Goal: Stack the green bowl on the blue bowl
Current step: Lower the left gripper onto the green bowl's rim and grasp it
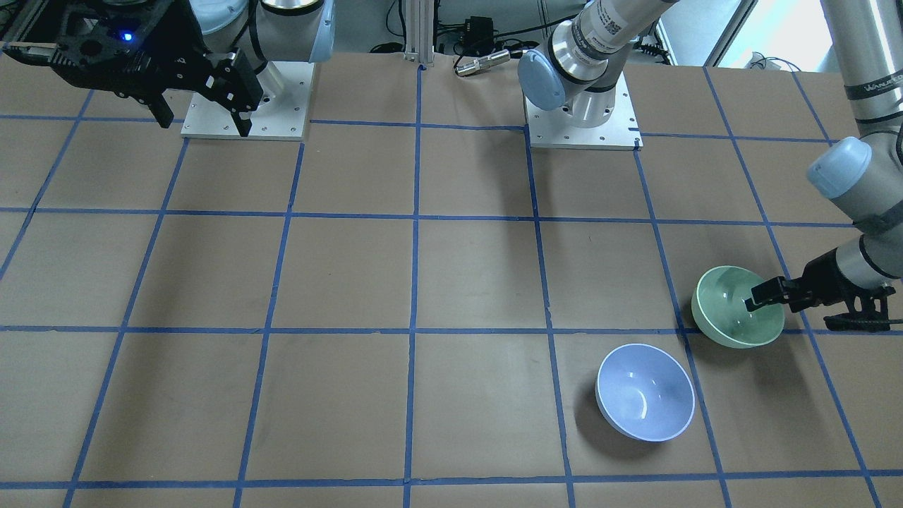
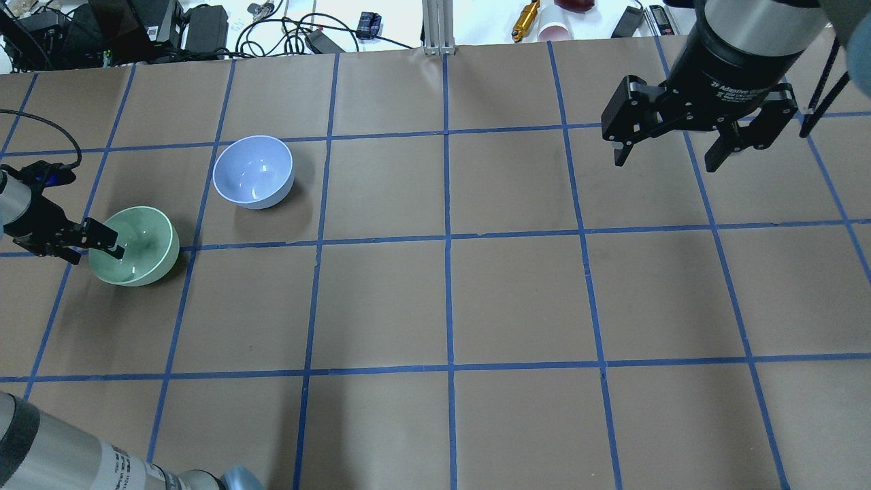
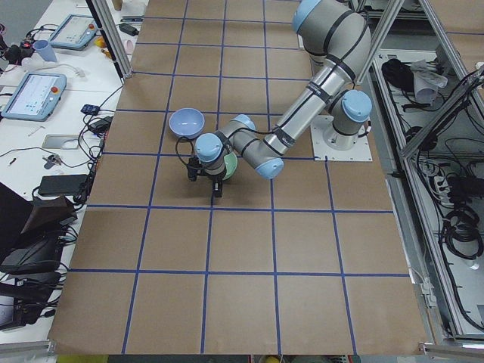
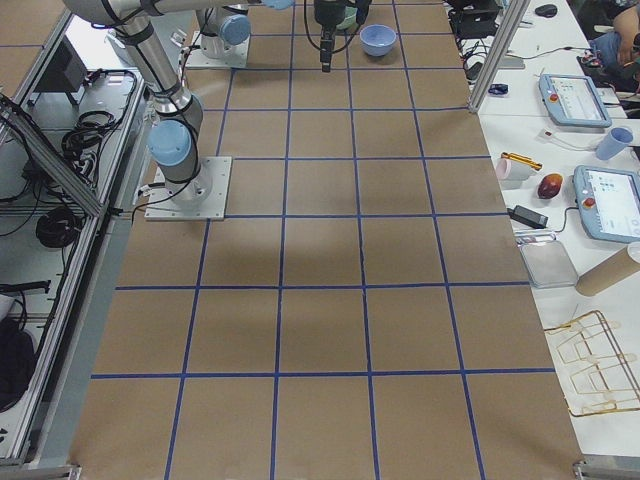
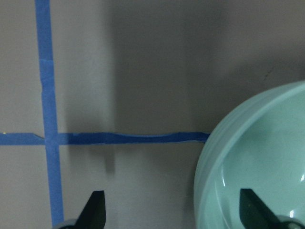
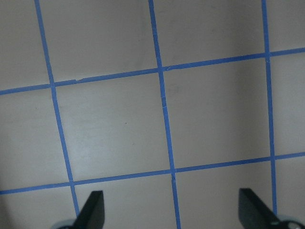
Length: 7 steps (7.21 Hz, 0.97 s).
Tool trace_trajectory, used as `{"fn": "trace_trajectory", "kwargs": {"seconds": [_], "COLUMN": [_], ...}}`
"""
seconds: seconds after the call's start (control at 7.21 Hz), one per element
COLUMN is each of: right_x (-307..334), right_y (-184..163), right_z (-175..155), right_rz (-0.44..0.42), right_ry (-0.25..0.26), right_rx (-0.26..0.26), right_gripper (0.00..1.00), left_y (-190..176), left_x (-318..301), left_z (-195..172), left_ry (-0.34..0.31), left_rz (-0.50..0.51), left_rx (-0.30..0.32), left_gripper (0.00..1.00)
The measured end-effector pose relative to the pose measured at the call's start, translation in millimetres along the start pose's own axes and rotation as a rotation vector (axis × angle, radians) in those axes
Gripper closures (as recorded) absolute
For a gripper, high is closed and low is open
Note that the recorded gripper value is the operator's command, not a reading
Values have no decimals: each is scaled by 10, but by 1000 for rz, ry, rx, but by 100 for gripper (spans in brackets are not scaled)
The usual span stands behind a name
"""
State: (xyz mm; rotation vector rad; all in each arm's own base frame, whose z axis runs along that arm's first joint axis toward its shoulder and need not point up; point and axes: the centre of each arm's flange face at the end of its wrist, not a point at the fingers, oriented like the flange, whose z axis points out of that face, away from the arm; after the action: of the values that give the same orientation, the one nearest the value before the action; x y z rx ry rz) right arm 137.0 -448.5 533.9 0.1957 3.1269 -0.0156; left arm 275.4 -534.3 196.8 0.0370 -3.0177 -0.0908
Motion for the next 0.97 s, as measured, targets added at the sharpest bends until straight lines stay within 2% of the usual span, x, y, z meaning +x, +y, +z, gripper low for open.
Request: {"fn": "trace_trajectory", "kwargs": {"seconds": [0.14, 0.42, 0.83, 0.97], "right_x": [0, 0, 0, 0], "right_y": [0, 1, 1, 1], "right_z": [1, 4, 4, 3], "right_rz": [0, 0, 0, 0], "right_ry": [0, 0, 0, 0], "right_rx": [0, -1, -1, -1], "right_gripper": [0, 0, 0, 0], "left_y": [1, 13, 8, 19], "left_x": [6, 32, 72, 108], "left_z": [8, 22, 0, -50], "left_ry": [4, 29, 50, 55], "left_rz": [2, 5, 9, 7], "left_rx": [-3, -13, -10, -17], "left_gripper": [70, 83, 94, 95]}}
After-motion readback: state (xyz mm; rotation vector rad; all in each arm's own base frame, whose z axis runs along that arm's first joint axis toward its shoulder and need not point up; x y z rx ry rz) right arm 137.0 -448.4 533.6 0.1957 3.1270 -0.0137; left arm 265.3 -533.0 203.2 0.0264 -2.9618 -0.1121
